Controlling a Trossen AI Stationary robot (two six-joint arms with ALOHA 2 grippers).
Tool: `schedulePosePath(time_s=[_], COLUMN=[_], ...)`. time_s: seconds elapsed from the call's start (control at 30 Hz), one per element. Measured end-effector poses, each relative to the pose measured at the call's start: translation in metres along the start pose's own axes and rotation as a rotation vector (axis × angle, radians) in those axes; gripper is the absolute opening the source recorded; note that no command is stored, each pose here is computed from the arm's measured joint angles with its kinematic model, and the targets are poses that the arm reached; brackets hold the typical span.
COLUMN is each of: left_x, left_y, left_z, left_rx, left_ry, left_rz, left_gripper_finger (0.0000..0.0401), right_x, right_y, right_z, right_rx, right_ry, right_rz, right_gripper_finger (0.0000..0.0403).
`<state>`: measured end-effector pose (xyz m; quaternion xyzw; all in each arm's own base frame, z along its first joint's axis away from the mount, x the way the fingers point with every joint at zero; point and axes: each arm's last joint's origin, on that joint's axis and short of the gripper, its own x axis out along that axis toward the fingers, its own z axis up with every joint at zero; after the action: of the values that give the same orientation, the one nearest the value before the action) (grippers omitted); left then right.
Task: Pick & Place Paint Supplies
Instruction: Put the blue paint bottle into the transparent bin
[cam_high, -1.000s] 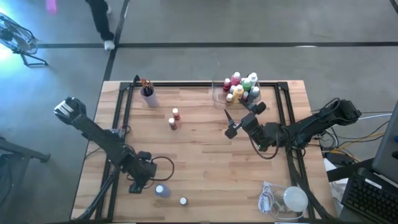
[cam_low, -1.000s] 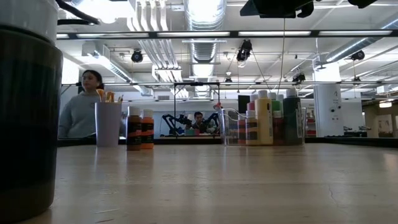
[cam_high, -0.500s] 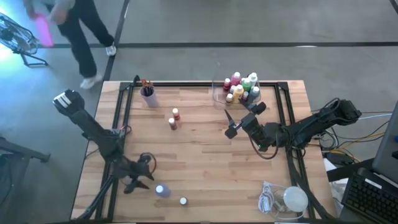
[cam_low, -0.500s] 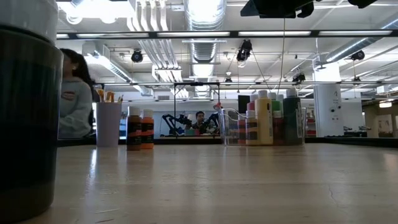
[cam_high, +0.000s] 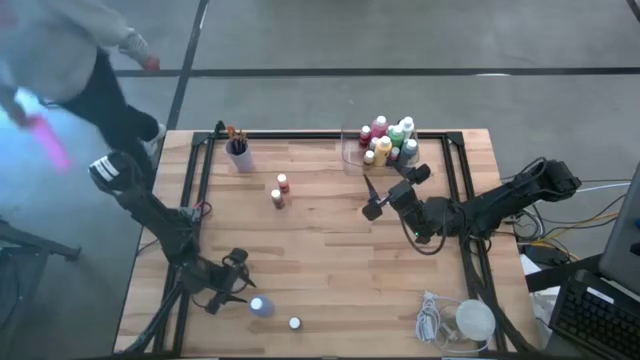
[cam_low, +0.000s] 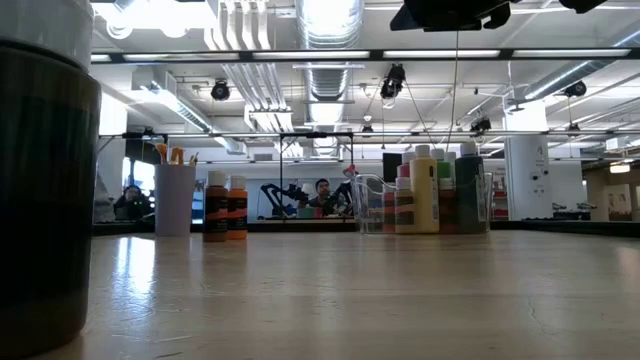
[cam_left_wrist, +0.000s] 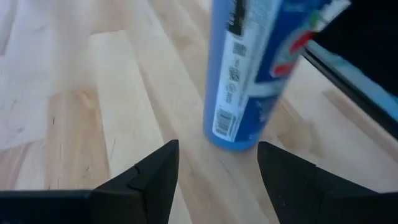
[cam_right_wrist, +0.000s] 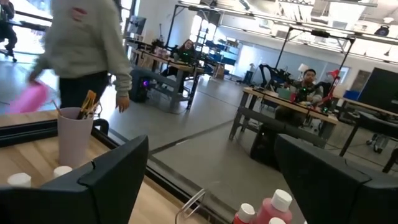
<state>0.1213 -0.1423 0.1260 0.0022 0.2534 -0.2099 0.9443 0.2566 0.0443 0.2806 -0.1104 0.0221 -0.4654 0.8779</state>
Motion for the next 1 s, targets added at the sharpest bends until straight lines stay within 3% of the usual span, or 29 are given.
schedulePosePath(time_s=[0.23,0.57,1.0], left_x=[0.017,0.04,0.046], left_y=[-0.008,-0.02,-0.018], left_z=[0.003,0.011,0.018], left_rx=[-0.03,-0.01,0.052], left_ry=[0.041,0.073,-0.021], left_rz=[0.042,0.054,0.04], left_gripper_finger=[0.0228,0.029,0.0289], right_x=[0.0,0.0,0.0], right_y=[0.0,0.0,0.0], right_z=[0.0,0.0,0.0], right_rx=[0.001,0.003,0.003], right_ry=[0.001,0.001,0.001], right_rz=[-0.002,-0.003,-0.002], right_gripper_finger=[0.0358,0.0341,0.0354])
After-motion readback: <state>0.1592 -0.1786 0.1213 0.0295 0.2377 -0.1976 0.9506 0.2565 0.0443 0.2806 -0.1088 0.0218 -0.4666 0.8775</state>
